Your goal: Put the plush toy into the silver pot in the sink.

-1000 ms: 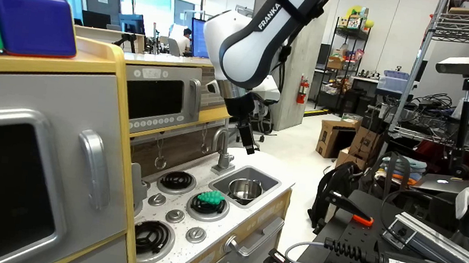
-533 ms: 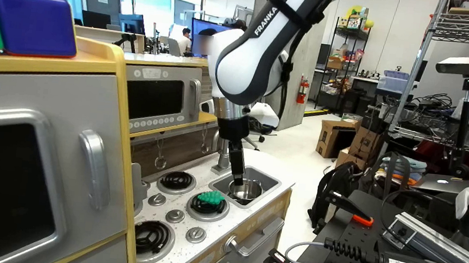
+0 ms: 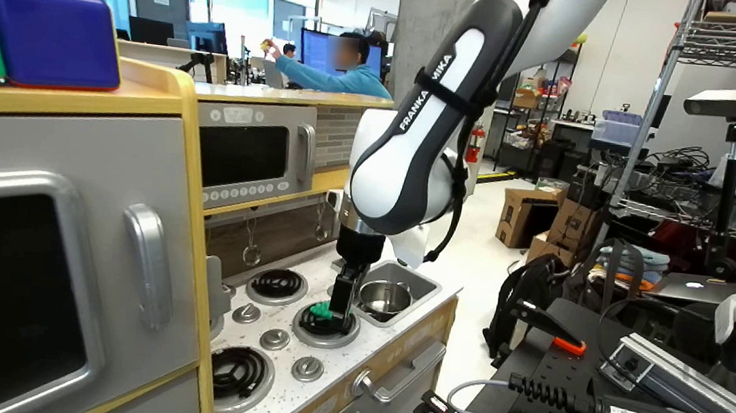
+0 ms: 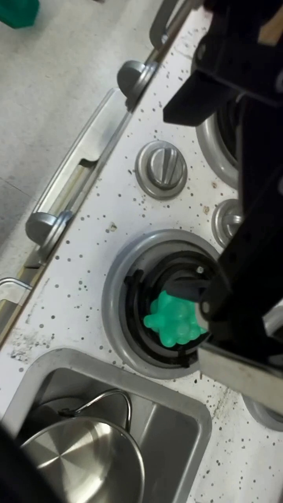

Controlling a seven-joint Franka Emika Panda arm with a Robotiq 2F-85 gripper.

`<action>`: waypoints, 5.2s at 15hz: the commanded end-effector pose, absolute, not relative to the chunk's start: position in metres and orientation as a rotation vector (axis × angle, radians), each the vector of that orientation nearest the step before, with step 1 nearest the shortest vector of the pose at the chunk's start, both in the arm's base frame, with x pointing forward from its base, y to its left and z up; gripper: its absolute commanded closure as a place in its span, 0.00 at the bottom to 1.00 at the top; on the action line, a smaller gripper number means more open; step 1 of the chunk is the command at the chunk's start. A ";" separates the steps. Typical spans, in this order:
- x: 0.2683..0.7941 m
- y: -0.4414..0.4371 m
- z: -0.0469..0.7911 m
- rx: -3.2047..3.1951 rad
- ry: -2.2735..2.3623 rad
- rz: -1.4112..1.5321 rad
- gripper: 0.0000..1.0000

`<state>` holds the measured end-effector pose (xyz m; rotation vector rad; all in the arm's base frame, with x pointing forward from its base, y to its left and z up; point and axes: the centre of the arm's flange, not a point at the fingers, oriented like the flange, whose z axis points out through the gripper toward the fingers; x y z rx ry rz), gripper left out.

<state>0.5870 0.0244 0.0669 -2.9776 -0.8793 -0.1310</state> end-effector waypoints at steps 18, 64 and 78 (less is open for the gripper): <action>0.656 0.014 0.013 -3.245 -0.187 -0.463 0.00; 0.708 -0.125 -0.018 -3.000 1.561 0.059 0.27; 0.666 -0.068 0.051 -3.132 0.874 0.190 0.00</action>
